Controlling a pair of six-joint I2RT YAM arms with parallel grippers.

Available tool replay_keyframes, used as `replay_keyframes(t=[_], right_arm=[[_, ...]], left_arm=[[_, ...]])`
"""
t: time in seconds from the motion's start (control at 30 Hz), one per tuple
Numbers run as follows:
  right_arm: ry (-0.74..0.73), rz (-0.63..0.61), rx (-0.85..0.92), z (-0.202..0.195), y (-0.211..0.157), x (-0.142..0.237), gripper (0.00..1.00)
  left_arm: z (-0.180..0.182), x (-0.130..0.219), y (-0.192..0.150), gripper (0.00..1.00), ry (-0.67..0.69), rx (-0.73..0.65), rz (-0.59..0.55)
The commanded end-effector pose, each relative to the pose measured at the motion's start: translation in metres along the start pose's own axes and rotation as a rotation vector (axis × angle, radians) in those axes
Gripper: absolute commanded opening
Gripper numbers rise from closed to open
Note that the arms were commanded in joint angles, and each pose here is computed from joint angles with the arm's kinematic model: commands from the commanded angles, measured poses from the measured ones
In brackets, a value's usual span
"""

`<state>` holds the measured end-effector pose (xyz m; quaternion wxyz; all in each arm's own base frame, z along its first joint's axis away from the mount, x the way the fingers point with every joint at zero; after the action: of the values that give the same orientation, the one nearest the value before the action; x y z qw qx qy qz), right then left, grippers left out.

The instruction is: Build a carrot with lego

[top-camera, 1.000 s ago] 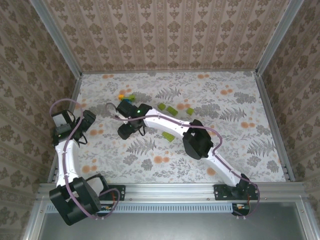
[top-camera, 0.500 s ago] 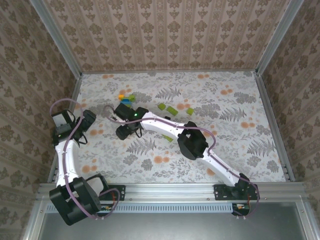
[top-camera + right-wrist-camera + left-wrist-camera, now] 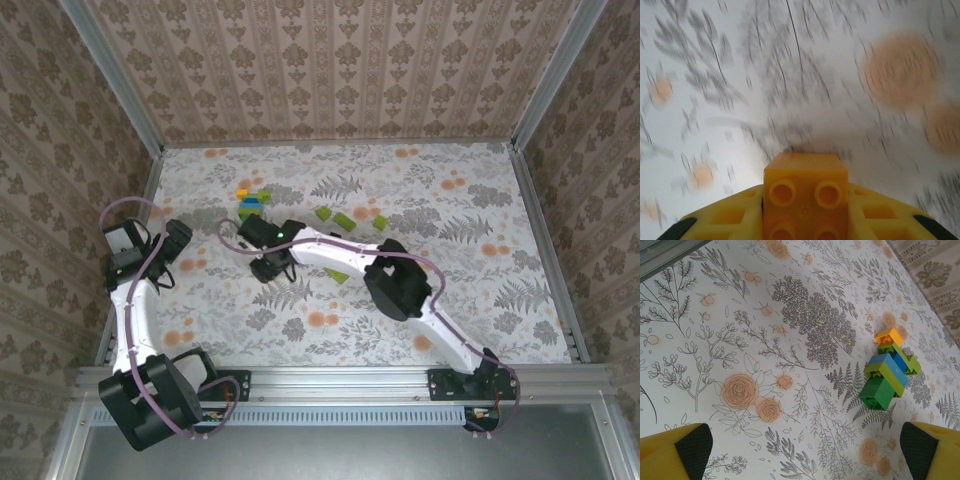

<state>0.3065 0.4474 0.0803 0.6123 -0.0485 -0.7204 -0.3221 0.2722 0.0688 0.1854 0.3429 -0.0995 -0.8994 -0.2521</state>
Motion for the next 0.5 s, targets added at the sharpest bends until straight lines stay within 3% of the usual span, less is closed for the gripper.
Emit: replay_keyframes(t=[0.0,0.27,0.47], right_arm=[[-0.083,-0.015,0.024,0.004,-0.018,0.052,0.32],[-0.153,0.036,-0.001,0.017,-0.091,0.074,0.32],[-0.156,0.021,-0.047,0.022,-0.115,0.066,0.32]], left_arm=[[0.0,-0.004,-0.001,1.0,-0.015,0.016,0.008],[-0.002,-0.007,-0.004,1.0,-0.022,0.008,0.022],[-0.003,-0.007,-0.006,1.0,-0.018,-0.006,0.027]])
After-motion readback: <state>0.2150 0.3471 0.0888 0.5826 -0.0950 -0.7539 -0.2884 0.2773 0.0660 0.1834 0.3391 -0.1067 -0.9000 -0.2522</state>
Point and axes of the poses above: each hand's point on the last joint's axis, 136 mm out from that joint toward the fingers, its own x axis back along the fingers, its own z axis along the line the jaws close on, y = z × x, the point moved 4 cm from there along x, back along the fingers, and after that the axes turned 14 degrees about x, right-handed, at the moved point
